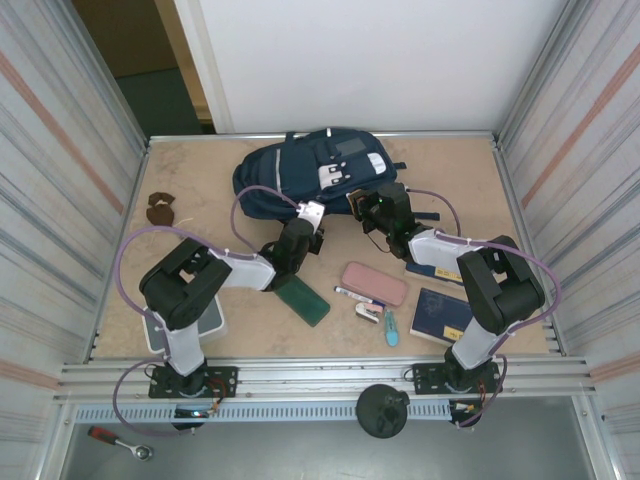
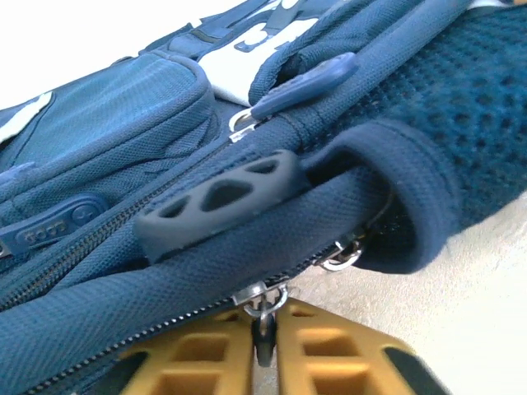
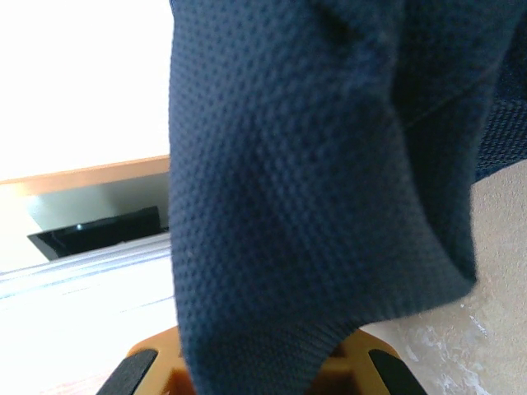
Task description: Pack the student bag
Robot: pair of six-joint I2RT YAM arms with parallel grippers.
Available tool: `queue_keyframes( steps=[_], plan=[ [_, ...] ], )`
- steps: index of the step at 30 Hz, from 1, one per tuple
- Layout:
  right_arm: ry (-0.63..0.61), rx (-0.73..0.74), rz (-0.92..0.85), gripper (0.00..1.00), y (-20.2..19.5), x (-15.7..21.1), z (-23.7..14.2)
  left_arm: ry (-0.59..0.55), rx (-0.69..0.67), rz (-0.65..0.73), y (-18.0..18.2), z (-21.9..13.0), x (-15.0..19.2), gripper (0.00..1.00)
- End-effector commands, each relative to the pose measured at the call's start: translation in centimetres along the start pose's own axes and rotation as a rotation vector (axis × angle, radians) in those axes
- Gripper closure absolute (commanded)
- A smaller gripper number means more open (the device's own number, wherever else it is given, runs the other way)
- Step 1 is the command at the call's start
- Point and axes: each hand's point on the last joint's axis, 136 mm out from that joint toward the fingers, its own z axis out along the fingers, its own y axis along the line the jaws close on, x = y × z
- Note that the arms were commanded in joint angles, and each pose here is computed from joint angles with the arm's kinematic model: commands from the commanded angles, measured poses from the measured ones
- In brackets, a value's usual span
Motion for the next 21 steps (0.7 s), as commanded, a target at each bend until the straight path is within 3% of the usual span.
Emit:
queue_keyframes(
  steps=[1, 12, 21],
  plan=[
    [0.049, -0.08, -0.035, 1.0, 3.2, 0.8, -0.3, -0.038, -0.018, -0.019, 0.5, 0.1, -1.1, 0.99],
    [0.091, 0.071, -0.08, 1.0, -1.2, -2.2, -1.9, -0.043, -0.043, -0.052, 4.2, -2.4, 1.0, 1.0],
    [0.08, 0.13, -0.167, 1.0, -1.2, -5.0, -3.2, 0.018, -0.035, -0.093, 6.9, -3.5, 2.8, 1.0]
  ],
)
